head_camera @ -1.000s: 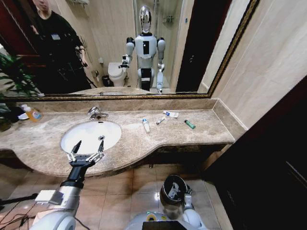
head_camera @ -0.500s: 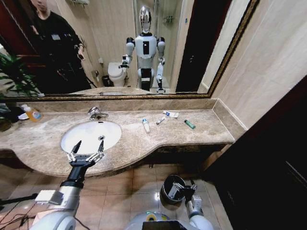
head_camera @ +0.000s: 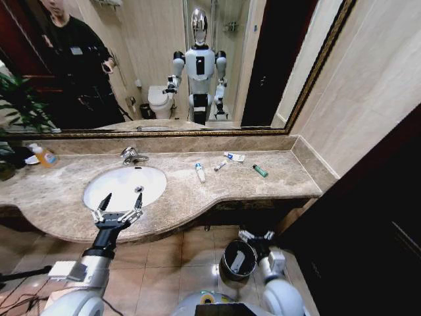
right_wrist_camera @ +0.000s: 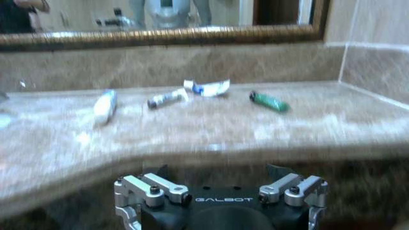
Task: Pick up the trash from the sink and place it in the trash bin.
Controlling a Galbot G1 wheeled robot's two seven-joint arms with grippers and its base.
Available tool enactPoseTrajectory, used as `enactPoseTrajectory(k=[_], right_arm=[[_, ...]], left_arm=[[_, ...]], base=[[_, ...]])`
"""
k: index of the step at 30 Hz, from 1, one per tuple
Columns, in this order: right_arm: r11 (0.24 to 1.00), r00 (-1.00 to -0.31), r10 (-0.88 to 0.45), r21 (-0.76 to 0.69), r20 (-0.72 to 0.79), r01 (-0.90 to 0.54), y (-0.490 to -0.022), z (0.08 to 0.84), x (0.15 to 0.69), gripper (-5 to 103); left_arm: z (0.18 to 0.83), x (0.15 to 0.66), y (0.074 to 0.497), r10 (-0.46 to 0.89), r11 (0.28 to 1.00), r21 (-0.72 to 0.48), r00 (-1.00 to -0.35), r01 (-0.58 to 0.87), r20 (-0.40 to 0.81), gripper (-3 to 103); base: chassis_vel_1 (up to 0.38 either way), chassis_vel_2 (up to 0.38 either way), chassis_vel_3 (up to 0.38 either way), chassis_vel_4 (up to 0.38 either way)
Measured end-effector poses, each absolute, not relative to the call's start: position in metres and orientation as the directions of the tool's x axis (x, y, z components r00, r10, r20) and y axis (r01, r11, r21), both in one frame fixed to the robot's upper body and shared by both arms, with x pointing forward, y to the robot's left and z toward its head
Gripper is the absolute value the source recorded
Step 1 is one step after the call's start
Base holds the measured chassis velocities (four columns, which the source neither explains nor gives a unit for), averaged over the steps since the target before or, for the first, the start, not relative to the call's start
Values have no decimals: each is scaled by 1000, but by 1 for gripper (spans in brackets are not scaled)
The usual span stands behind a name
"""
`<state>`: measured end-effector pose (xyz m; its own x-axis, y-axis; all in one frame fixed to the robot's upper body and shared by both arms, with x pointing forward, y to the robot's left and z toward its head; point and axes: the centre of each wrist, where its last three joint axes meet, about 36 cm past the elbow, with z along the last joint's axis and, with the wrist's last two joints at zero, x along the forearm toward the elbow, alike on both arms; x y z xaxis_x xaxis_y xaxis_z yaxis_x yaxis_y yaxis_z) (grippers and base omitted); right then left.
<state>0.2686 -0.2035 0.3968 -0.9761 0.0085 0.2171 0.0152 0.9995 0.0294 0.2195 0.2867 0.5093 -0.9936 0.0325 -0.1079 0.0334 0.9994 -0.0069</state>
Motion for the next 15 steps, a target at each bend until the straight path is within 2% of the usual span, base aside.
enactPoseTrajectory(k=[12,15], right_arm=[[988,-978,-153,6,143,-154,-251,428,311,100],[981,-973,-191,-5,133,-193,-270,430,335,100]], left_arm=[[509,219,287,32,999,-7,-994,33,-108,100],[509,219,287,32,999,-7,-994,33,-108,100]], base=[[0,0,0,0],[0,0,0,0]])
